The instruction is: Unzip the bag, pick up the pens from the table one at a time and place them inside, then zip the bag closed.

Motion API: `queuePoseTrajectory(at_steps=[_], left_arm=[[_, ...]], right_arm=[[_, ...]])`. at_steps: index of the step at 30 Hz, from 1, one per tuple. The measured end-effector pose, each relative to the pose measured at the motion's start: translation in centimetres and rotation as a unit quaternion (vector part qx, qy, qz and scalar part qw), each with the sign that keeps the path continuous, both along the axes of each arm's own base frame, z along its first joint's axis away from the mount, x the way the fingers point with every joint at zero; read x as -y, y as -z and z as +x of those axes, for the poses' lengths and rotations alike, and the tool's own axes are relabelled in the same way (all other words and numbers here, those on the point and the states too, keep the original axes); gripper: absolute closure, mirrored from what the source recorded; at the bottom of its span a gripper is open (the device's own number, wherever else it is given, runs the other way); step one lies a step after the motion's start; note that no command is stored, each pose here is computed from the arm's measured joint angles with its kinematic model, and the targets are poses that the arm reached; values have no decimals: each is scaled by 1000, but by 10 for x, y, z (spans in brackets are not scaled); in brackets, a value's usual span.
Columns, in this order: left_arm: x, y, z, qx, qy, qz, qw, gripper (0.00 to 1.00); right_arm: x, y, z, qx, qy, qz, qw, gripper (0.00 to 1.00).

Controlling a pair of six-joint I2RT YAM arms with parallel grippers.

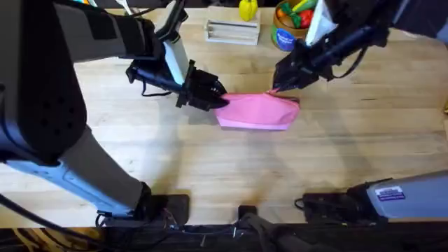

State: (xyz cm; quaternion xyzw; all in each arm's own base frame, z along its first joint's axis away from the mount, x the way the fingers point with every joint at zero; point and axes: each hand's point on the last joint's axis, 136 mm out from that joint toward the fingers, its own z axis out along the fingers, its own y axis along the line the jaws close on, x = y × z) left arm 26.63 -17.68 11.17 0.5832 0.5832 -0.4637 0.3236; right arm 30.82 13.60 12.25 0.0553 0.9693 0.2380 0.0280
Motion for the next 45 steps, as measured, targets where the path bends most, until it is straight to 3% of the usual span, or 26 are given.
queuePoseTrajectory(at_steps=[10,17,28,33,34,40,42,45], left_arm=[[-3,2,-2,-9,0,10,1000,957],[-4,3,-4,-13,1,15,1000,957],[-4,3,-4,-15,1,14,1000,958],[-4,3,-4,-15,1,16,1000,958],[-4,4,-4,-15,2,17,1000,958],[-12,10,-3,-14,-2,36,999,958],[-13,10,-3,-14,-3,38,999,958],[-13,11,-3,-14,-3,39,999,959]], right_arm=[[72,4,16,-11,118,-40,992,968],[82,7,12,-26,144,-59,988,968],[107,47,-10,-84,242,-127,958,968],[106,43,-10,-75,246,-122,959,964],[106,39,-9,-67,244,-121,960,924],[124,-12,-4,40,232,-142,962,81],[123,-34,-7,80,217,-142,962,10],[117,-62,-20,128,190,-143,963,4]])
